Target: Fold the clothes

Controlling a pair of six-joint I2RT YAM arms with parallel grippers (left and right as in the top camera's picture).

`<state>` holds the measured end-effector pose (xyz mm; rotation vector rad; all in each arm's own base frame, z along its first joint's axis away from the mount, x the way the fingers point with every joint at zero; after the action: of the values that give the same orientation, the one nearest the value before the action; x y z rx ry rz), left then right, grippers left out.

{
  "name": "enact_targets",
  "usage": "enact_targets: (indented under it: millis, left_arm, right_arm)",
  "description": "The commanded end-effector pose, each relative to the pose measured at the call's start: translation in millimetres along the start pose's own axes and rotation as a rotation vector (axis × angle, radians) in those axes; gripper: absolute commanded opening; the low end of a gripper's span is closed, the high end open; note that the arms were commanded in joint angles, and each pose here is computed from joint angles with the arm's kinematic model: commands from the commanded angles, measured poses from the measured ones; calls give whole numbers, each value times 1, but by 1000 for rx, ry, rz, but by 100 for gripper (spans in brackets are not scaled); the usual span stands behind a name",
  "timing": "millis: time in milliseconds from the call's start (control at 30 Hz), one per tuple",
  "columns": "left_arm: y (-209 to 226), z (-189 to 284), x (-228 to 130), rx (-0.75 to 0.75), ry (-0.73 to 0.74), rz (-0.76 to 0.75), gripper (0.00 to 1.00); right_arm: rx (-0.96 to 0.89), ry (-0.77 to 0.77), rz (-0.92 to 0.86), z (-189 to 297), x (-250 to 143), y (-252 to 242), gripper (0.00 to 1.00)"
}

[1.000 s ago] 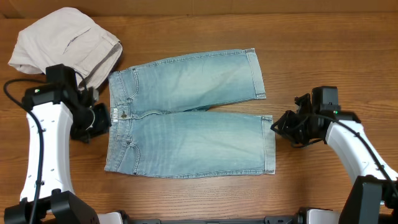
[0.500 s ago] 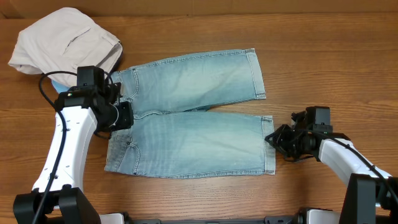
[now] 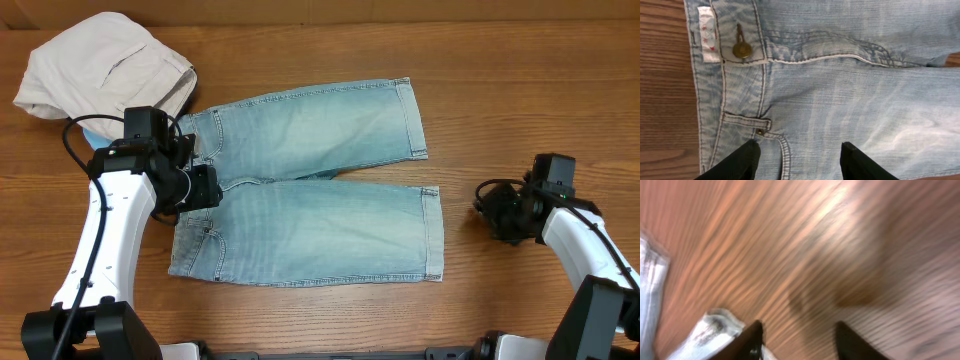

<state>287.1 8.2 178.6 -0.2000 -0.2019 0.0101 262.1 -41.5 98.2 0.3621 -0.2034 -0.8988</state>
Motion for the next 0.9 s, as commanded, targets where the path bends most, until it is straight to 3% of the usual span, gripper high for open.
enact_targets:
  millis: [0,167,333,533,700,867]
  left_arm:
    - [2,0,-4,40,-2,-13,55]
    - [2,0,-5,47,2,-9,57]
    - [9,1,-10,101,30,55,57]
    - [29,6,-22,121,82,173,61]
    - [47,11,-29,127,95,252,64]
    - [49,12,-28,81,79,275,65]
  right_arm:
    - [54,156,129,-3,-28,9,59]
    - [-108,322,148,-10,-72,-10,72]
    - [-244,333,64,-7,-80,-27,70]
    - [-134,502,39,-5,-102,-24,63]
    - [-139,555,10,-14,-119,-41,63]
    - [-61,511,41,-19,-111,-31,27]
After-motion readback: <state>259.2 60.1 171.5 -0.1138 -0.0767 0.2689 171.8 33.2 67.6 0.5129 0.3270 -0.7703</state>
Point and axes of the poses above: each gripper's point midway between its finger pads, its own z axis back along the fingers, its own y axis along the line the jaws close on, x = y × z, the point moved 8 cm from there along z, back along the fingers, and after that the axes turned 7 degrees about -z, right-handed, at the moved point
